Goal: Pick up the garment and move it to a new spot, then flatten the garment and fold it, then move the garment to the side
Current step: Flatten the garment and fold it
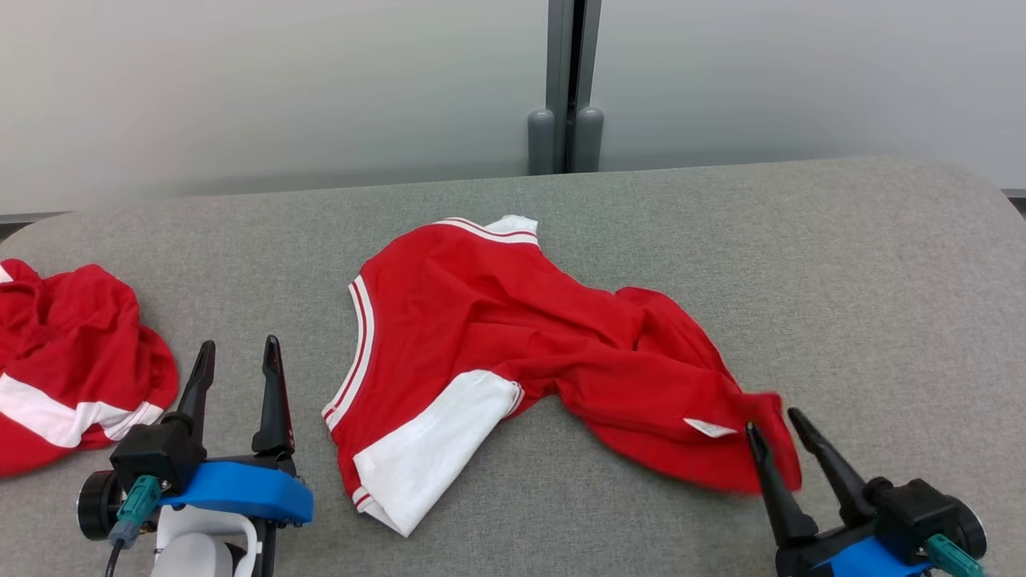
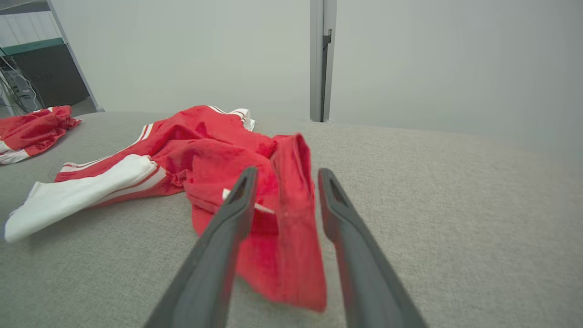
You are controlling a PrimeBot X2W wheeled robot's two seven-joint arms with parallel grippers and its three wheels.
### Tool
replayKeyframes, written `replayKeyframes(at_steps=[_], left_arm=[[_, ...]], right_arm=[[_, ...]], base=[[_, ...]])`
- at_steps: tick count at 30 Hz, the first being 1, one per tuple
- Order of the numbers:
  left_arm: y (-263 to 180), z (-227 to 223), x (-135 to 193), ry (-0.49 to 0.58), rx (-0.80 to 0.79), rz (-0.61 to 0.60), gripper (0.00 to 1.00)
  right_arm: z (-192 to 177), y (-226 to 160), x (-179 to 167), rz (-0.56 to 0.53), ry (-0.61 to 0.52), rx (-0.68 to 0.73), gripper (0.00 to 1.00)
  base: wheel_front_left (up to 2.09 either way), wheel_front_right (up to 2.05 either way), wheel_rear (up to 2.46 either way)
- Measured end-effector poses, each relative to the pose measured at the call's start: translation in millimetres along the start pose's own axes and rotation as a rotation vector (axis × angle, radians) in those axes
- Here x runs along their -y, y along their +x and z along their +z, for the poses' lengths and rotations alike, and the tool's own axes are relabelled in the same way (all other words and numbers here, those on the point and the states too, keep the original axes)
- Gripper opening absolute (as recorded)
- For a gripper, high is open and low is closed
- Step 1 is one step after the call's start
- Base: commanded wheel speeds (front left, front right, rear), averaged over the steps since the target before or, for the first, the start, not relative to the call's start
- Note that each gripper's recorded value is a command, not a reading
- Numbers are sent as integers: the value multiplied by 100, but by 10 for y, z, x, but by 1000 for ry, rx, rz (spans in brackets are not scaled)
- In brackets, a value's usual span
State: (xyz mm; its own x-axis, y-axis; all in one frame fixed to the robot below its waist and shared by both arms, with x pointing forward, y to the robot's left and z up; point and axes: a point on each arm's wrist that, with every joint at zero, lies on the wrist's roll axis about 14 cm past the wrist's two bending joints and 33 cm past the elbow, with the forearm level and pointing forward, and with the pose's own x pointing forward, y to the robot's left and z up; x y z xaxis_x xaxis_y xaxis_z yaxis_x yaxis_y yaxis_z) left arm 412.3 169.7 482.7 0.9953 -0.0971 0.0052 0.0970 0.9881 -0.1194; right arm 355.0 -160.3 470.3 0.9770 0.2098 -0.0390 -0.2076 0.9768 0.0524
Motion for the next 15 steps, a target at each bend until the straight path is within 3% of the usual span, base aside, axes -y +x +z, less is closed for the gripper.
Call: replayKeyframes(at_steps=[5, 15], left_arm=[[-12, -2, -13, 0, -1, 4, 100], [-27, -14, -68, 2, -4, 19, 100]], right_arm=[[311, 73, 7, -20, 43, 106, 100], [803, 494, 39, 41, -77, 227, 100]], base=[[0, 0, 0], [0, 0, 0]])
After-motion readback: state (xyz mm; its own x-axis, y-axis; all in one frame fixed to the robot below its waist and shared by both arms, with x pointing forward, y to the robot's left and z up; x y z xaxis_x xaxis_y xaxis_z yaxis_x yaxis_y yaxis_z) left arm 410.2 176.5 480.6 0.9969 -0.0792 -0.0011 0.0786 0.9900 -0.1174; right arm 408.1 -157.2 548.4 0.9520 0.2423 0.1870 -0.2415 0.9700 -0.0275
